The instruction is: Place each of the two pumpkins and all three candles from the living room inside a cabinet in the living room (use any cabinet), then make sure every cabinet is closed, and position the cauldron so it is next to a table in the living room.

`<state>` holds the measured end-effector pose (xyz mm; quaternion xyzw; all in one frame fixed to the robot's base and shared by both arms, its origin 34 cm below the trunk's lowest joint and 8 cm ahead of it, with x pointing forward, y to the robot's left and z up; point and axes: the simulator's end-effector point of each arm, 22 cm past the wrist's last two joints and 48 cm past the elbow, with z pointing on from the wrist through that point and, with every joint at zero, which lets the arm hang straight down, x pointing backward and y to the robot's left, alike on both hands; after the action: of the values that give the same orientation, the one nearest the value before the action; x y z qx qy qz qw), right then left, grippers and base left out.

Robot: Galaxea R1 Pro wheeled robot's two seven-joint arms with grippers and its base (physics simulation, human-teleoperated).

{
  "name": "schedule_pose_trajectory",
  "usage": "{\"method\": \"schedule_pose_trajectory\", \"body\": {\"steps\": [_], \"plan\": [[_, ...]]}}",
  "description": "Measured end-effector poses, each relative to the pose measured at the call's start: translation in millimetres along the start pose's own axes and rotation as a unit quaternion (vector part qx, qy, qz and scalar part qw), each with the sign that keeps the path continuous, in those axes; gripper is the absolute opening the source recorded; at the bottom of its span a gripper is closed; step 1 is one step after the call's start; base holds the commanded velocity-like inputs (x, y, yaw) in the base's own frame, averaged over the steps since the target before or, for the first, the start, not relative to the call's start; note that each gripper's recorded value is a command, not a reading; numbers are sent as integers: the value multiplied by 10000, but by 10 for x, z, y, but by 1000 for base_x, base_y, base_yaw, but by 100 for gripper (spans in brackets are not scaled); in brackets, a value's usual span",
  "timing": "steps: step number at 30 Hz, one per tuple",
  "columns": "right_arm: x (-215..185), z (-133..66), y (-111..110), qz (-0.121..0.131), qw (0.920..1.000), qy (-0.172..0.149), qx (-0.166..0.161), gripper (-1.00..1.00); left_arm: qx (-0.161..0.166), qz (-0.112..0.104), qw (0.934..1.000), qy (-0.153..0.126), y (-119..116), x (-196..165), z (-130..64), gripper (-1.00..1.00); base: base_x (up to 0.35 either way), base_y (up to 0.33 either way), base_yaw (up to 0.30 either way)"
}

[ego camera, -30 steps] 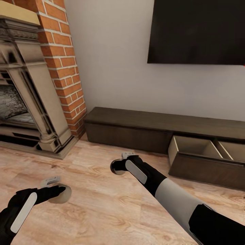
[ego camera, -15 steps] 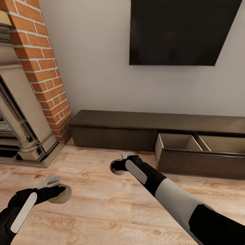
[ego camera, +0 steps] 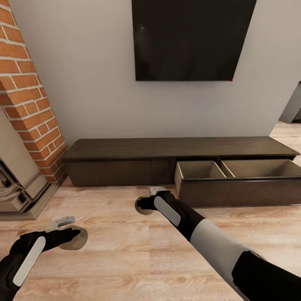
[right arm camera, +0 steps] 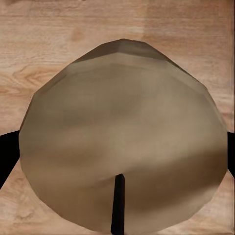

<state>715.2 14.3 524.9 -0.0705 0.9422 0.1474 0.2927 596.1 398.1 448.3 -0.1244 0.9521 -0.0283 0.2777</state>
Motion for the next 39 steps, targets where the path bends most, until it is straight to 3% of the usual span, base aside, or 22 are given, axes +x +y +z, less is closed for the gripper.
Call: {"method": "schedule_pose_trajectory", "body": {"steps": [39], "plan": [[135,137,-10,132,9997,175,-82,-100,-36,1,9999,147,26,112,104,-100,0,0,-250]]}}
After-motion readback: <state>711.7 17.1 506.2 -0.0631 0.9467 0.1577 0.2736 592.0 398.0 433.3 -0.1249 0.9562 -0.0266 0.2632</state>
